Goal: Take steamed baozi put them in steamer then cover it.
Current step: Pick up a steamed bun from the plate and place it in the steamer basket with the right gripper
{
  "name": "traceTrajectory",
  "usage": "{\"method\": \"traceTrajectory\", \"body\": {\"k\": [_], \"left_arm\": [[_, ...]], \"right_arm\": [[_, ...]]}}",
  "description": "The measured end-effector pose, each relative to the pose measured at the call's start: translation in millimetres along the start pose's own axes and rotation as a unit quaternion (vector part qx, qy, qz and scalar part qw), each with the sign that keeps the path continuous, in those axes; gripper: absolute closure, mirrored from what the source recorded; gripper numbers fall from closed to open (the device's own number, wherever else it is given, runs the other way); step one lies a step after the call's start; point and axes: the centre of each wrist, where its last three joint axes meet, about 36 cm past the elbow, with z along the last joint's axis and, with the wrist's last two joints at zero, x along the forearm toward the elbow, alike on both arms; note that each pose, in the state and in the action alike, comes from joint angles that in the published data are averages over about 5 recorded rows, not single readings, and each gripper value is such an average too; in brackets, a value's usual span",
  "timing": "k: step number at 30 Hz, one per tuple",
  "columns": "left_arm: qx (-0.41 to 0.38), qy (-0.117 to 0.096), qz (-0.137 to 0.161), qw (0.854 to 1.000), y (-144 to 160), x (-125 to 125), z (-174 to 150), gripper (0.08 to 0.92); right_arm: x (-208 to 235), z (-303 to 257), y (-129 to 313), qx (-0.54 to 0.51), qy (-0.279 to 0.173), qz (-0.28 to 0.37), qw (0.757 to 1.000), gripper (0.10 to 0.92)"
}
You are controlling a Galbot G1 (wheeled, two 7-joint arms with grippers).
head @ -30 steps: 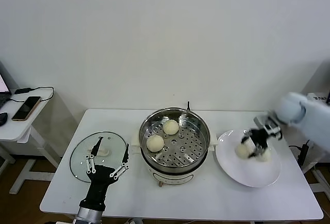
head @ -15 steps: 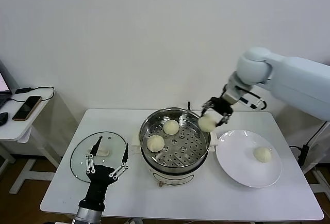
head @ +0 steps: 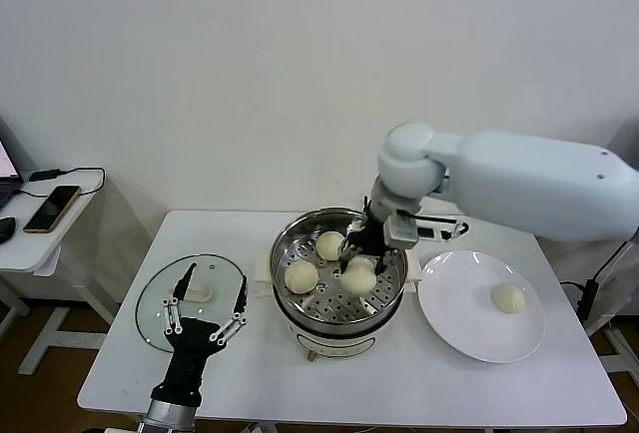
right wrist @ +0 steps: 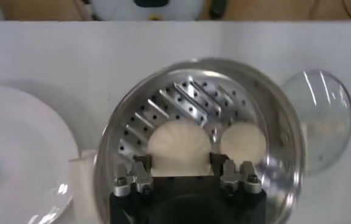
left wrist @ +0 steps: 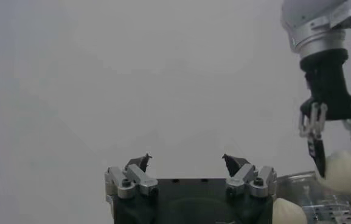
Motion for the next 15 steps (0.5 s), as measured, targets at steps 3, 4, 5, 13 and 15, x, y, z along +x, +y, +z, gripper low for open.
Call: {"method": "traceTrajectory", "body": {"k": [3,4,5,13,15], "left_arm": [[0.0,0.001,-0.001,1.0,0,0,1,0.177],[0.001,0.001,-0.001,1.0,0,0,1,0.177],[0.001,0.001,-0.001,1.0,-1,0,1,0.177],[0.001,0.001,-0.003,1.0,-1,0,1,0.177],[0.001,0.002,-0.003,1.0,-1,0,2,0.177]], "right_arm": [[-13,-3,-6,0.024,-0.007,-0.004,1.0,0.352],[-17,-3,-8,0.031,-0.009,-0.005,0.999,0.35],[-22,-4,-9,0.036,-0.011,-0.006,0.999,0.347],[-48,-8,-17,0.067,-0.02,-0.009,0.998,0.291],[-50,-8,-17,0.071,-0.018,-0.008,0.997,0.252]]}}
